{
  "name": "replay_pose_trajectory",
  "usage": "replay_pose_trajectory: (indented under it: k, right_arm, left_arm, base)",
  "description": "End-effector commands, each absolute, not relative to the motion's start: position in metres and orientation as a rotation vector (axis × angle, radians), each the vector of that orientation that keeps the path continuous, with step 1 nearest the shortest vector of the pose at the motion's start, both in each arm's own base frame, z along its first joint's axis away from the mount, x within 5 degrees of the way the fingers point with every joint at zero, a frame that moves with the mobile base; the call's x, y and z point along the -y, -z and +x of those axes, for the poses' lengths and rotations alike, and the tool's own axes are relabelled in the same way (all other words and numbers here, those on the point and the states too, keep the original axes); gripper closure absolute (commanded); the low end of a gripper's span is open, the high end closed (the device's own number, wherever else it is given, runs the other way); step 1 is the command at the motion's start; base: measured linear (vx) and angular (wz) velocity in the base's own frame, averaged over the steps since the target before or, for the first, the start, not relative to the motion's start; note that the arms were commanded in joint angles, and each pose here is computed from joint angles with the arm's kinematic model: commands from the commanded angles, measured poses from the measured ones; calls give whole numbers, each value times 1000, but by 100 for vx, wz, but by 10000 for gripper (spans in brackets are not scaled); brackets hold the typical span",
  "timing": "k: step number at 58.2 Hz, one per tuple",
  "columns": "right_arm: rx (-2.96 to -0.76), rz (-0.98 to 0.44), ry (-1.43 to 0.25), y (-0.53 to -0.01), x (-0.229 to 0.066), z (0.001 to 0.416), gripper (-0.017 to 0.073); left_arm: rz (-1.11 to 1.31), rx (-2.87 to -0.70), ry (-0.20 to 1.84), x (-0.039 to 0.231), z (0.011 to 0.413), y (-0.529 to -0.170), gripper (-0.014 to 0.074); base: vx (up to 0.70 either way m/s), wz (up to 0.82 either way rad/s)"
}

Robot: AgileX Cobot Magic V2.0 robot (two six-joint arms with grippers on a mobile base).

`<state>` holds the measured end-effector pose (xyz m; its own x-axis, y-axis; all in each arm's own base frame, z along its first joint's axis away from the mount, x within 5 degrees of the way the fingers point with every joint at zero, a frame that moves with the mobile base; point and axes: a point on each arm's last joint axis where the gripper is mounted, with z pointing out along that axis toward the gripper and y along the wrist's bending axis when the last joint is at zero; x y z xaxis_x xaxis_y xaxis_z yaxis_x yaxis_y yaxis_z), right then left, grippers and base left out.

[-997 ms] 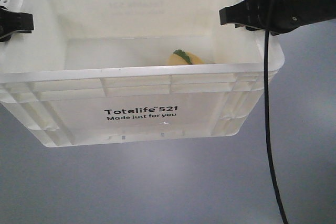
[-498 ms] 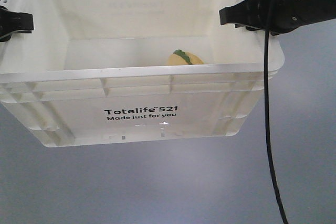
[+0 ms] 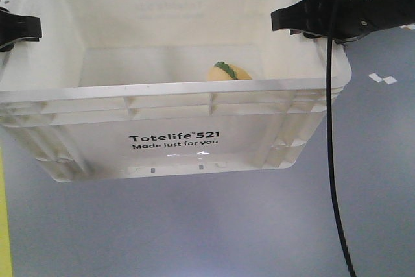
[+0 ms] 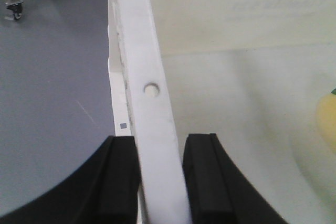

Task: Place moving items into box and shelve

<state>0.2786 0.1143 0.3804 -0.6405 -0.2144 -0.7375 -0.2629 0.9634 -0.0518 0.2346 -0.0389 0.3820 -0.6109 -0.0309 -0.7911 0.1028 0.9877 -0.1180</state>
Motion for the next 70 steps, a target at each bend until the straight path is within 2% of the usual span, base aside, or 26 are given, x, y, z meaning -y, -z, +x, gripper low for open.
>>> replay_pose_trajectory:
  k: [1,40,70]
  right_arm:
    - [-2058,-343,-69,-420,-108,274,449]
    - [-2059,-344,-69,-420,-108,274,449]
    - [-2061,-344,-68,-419,-108,274,449]
  left_arm:
    - [85,-1980,170,38,231,-417,538]
    - [85,-1981,170,38,231,-417,538]
    - [85,-1981,170,38,231,-417,538]
  base:
    - [12,54]
    - [17,54]
    - [28,29]
